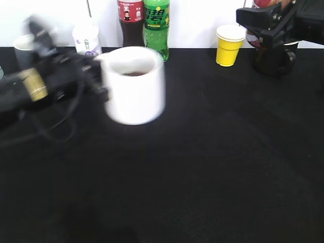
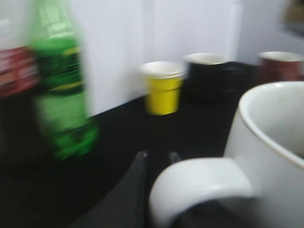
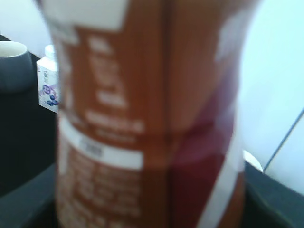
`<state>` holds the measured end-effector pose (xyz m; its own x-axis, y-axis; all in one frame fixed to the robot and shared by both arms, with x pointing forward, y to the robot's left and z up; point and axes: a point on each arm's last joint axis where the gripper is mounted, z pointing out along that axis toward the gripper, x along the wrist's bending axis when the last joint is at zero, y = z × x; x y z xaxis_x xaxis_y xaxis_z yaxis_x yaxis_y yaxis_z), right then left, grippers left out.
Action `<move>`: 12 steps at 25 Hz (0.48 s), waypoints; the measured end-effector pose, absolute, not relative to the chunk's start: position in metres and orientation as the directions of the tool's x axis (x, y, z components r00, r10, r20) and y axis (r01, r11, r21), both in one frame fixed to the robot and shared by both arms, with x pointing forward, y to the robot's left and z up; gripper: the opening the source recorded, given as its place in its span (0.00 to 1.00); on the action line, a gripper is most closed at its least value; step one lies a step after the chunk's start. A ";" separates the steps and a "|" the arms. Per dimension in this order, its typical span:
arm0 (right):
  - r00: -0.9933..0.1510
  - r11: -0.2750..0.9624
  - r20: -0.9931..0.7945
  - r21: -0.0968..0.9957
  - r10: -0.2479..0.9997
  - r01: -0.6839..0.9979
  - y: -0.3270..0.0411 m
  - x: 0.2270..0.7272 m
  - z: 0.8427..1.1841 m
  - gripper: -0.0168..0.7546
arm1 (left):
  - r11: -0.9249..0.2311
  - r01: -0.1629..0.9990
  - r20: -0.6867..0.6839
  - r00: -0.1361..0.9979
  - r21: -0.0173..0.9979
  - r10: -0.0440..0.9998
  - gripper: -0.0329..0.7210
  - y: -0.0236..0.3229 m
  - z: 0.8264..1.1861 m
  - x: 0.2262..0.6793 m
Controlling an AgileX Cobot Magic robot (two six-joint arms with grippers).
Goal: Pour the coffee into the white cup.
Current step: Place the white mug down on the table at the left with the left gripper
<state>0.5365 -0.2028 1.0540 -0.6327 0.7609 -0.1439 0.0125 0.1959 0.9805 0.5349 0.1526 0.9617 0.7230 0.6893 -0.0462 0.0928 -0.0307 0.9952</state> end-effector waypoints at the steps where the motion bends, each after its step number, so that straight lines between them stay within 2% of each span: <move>1: -0.629 0.190 -0.138 0.982 0.765 0.016 -0.203 0.537 1.054 0.69 | -0.032 0.092 -0.039 0.675 0.995 0.736 0.13 0.161 0.955 0.532; 4: -0.626 0.182 -0.130 0.983 0.769 0.019 -0.203 0.537 1.055 0.69 | -0.045 0.092 -0.009 0.519 0.995 0.855 0.13 0.181 0.943 0.528; 6: -0.625 0.180 -0.128 0.983 0.770 0.020 -0.203 0.537 1.055 0.69 | 0.027 0.071 -0.054 0.407 0.997 0.912 0.13 0.191 0.938 0.535; 10: -0.625 0.180 -0.128 0.984 0.770 0.020 -0.203 0.537 1.055 0.69 | 0.038 0.175 -0.082 0.250 0.984 0.965 0.13 0.215 0.898 0.546; 12: -0.625 0.180 -0.128 0.984 0.770 0.020 -0.203 0.537 1.055 0.69 | 0.044 0.173 -0.083 0.222 0.984 0.971 0.13 0.221 0.891 0.557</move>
